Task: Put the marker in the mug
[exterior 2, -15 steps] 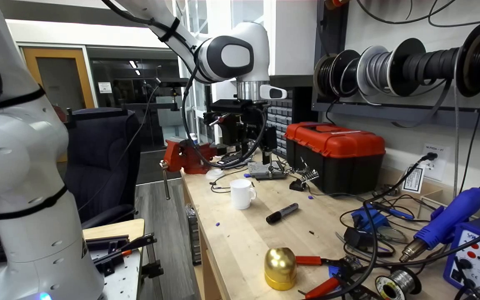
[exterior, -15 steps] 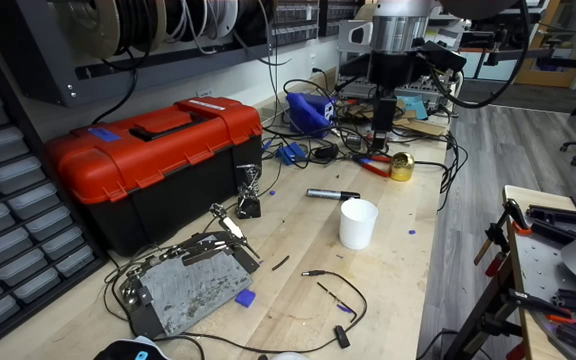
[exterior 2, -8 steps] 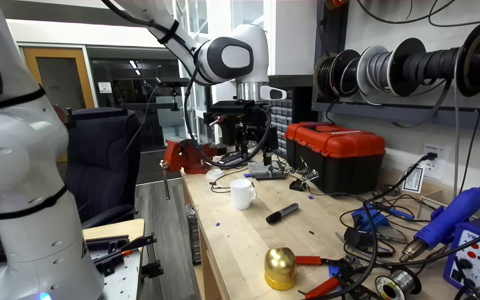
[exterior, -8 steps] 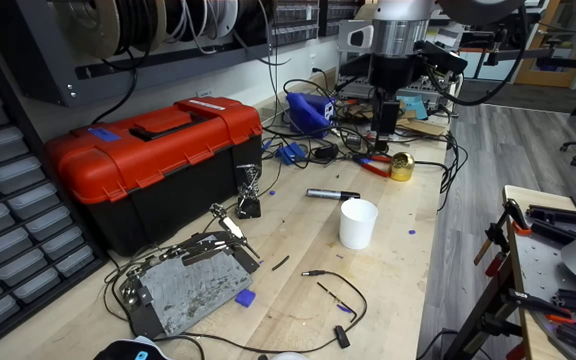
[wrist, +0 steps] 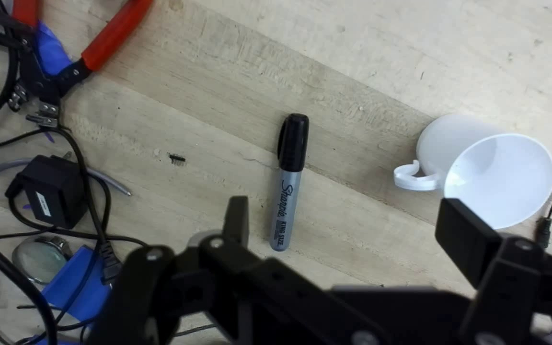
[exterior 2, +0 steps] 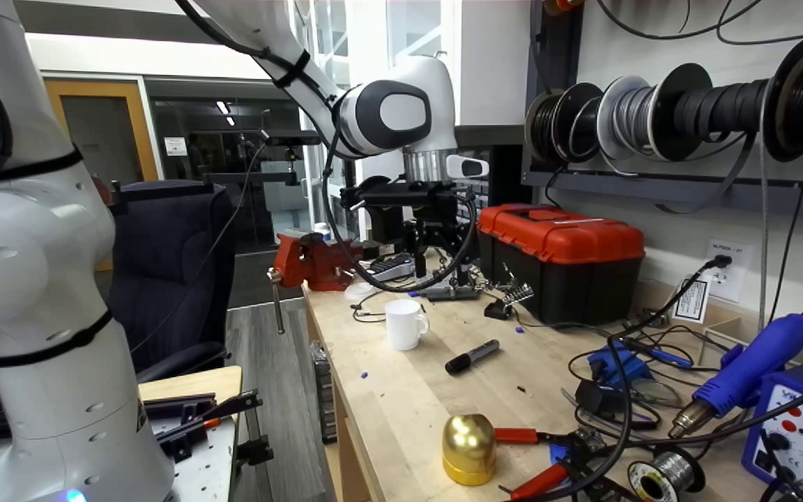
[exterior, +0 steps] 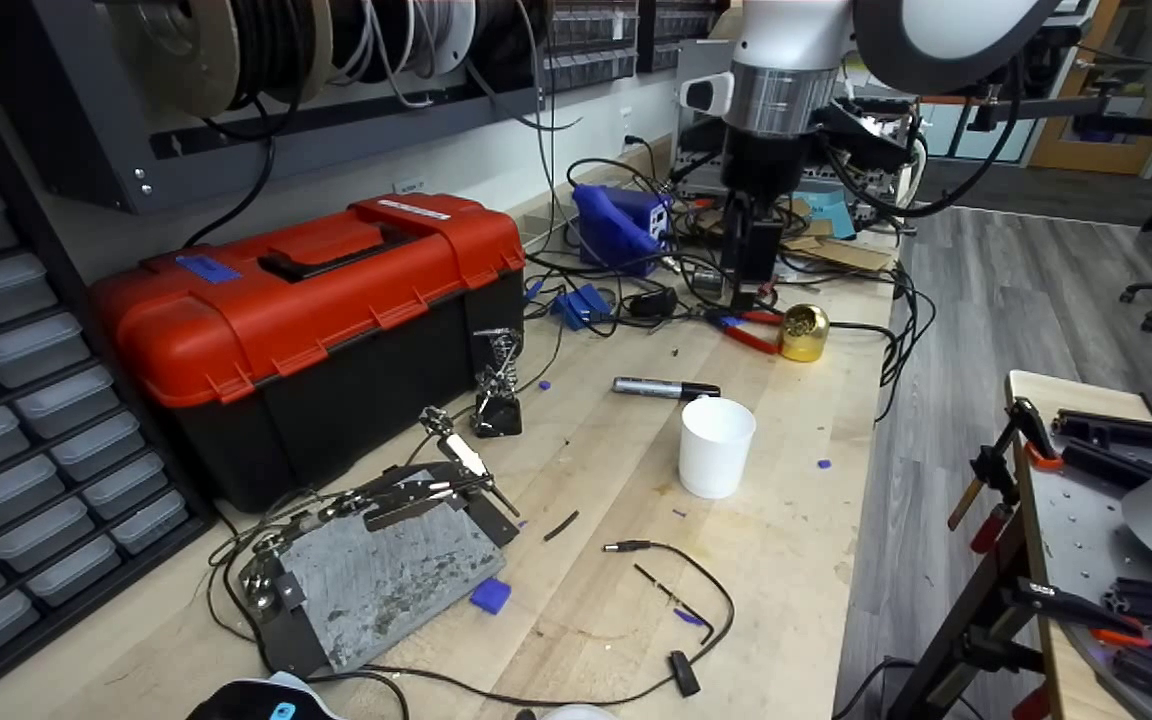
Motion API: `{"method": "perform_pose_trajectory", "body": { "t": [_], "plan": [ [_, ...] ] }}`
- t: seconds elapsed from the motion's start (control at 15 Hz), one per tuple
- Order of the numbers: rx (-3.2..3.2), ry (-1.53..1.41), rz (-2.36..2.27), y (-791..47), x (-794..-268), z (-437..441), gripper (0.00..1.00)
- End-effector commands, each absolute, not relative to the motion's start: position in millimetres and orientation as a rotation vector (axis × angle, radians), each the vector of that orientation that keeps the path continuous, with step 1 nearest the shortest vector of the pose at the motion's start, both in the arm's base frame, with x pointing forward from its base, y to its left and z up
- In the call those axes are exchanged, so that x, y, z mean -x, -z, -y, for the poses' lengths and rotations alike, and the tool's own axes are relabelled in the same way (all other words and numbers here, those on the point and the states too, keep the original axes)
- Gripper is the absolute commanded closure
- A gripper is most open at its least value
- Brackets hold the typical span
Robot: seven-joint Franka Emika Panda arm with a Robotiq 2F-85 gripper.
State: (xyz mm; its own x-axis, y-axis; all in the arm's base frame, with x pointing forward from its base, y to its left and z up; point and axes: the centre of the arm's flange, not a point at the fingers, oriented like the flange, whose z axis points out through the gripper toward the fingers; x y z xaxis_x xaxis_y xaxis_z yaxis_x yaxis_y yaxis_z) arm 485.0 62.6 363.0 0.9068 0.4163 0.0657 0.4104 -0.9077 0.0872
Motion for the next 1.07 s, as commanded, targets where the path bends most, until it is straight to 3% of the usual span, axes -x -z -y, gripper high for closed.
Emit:
{"method": "perform_pose_trajectory", "body": {
  "t": [0.0,1.0],
  "plan": [
    [-2.987,-0.176,-0.650,-345,-496,-46,0.00],
    [-3.017,-0.237,-0.607,-273,-532,-38,0.00]
  ]
}}
